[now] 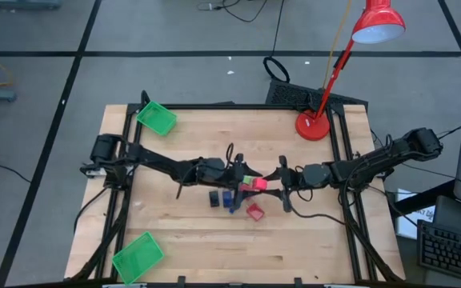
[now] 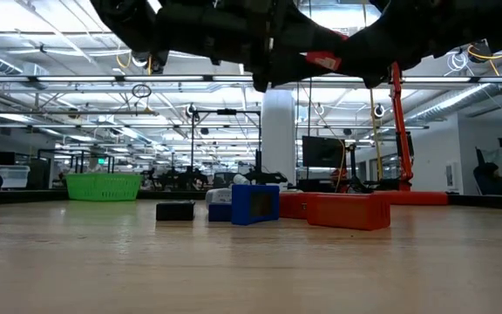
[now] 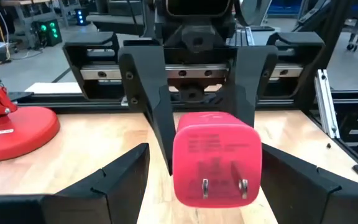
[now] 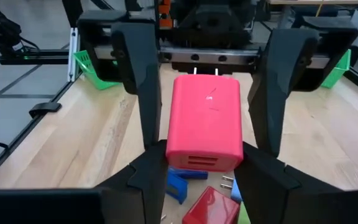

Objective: Pick & Place Office items
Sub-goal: Put the pink charger adapter into the top green basket

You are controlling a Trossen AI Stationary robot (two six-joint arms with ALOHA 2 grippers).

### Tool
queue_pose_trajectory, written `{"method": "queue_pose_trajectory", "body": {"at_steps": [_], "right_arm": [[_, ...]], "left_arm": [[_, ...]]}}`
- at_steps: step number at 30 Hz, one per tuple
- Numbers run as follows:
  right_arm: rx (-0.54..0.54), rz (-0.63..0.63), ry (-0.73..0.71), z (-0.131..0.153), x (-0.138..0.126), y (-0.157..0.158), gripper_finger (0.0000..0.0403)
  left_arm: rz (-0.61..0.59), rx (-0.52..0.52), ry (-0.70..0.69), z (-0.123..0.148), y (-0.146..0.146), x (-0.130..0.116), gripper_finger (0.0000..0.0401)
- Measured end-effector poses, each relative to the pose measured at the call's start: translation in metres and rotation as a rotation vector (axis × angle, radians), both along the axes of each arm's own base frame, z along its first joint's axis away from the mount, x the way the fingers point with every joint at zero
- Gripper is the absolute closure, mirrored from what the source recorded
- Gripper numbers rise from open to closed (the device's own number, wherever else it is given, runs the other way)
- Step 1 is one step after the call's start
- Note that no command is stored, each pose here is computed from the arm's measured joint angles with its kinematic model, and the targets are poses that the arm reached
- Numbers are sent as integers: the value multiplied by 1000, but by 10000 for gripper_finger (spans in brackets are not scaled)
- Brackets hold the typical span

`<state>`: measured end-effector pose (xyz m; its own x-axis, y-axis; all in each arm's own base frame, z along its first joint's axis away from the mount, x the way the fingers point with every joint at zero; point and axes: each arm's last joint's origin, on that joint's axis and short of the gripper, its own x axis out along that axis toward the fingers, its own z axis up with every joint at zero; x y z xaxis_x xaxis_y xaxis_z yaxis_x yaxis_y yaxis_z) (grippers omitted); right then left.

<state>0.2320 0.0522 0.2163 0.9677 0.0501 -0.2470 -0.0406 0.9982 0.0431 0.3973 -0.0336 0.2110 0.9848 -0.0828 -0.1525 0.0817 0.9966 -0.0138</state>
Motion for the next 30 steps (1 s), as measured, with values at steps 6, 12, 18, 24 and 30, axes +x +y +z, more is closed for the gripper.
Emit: {"method": "queue_pose_trajectory", "body": {"at_steps": [6, 12, 18, 24, 30], "right_arm": [[0, 6, 8, -1, 0, 0, 253], [-1, 5, 7, -1, 0, 0, 244], [0, 6, 3, 0, 0, 0, 253], [1, 5, 3, 0, 0, 0, 244], [-1, 5, 9, -1, 0, 0, 250]], "left_arm": [[2, -11, -17, 9, 1, -3, 119], [0, -14, -1, 12, 0, -6, 119], [0, -17, 35, 9, -1, -6, 119], [-2, -20, 24, 10, -1, -6, 119], [-1, -38, 26, 9, -1, -6, 167]]}}
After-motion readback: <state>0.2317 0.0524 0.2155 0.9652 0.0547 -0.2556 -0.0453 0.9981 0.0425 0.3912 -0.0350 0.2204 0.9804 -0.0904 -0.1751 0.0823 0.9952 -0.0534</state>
